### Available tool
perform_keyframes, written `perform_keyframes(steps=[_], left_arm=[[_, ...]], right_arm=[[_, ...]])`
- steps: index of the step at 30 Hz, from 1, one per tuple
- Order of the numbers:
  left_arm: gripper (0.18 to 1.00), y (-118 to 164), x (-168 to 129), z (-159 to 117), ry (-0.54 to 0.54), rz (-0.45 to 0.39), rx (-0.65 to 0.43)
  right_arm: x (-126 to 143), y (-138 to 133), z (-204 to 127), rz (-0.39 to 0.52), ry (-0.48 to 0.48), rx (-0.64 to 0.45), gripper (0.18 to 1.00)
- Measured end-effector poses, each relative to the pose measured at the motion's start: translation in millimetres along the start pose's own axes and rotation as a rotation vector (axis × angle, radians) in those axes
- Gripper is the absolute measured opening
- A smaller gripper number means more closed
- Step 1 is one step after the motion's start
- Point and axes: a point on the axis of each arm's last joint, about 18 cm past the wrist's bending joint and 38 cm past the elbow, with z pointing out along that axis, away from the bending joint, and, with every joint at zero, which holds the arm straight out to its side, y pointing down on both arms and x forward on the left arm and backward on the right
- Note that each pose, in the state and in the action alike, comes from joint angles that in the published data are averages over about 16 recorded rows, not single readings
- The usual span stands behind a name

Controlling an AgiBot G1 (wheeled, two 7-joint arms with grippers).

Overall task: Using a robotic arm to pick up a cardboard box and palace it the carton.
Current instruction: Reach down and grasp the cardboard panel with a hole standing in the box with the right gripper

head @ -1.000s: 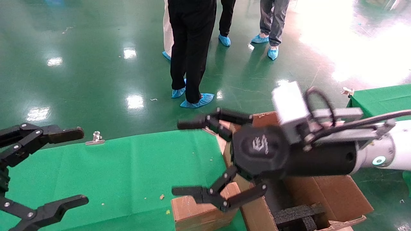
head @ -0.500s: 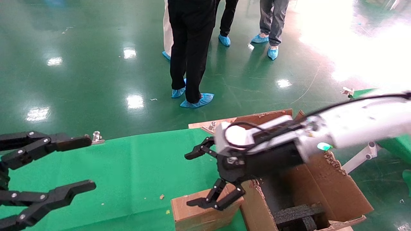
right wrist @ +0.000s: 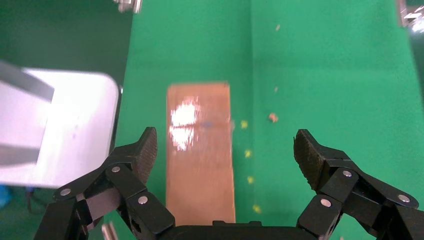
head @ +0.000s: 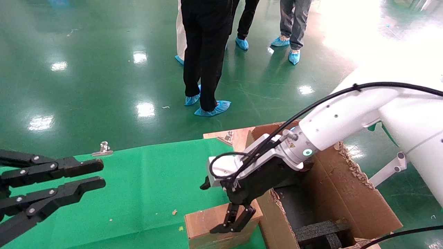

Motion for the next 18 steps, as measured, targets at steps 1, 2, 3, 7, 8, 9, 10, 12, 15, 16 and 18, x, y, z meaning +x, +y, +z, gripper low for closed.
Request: perform_keyframes(steps=[1,2,3,7,8,9,10,12,15,16,18], left_arm=[[0.334,0.0,0.0,0.0,0.0,0.0,0.0],[0.323,0.0,0.0,0.0,0.0,0.0,0.0],[0.312,0.0,0.0,0.0,0.0,0.0,0.0],[0.262,0.0,0.0,0.0,0.0,0.0,0.0],[0.249,0.0,0.0,0.0,0.0,0.0,0.0],[0.242,0.0,0.0,0.0,0.0,0.0,0.0],[0.235,0.0,0.0,0.0,0.0,0.0,0.0],[0.224,0.0,0.0,0.0,0.0,0.0,0.0],[0.212,0.0,0.0,0.0,0.0,0.0,0.0],[0.211,0.0,0.0,0.0,0.0,0.0,0.0],[0.213,0.0,0.0,0.0,0.0,0.0,0.0]], right_arm=[[1.1,0.5,1.4,-0.008,-0.006,-0.014,1.001],[2.2,1.1,2.7,-0.017,-0.013,-0.029,1.001],[3.2,1.5,3.9,-0.026,-0.019,-0.043,1.001],[7.3,2.6,7.9,-0.06,-0.042,-0.093,1.001],[8.2,2.6,8.7,-0.067,-0.047,-0.104,1.001],[9.0,2.5,9.5,-0.075,-0.053,-0.114,1.001],[9.7,2.3,10.3,-0.083,-0.059,-0.124,1.001],[11.0,1.8,11.8,-0.098,-0.07,-0.142,1.001],[12.2,0.6,13.9,-0.118,-0.086,-0.163,1.001],[12.5,0.2,14.6,-0.125,-0.091,-0.17,1.001],[13.0,-0.5,15.7,-0.134,-0.1,-0.179,1.001]])
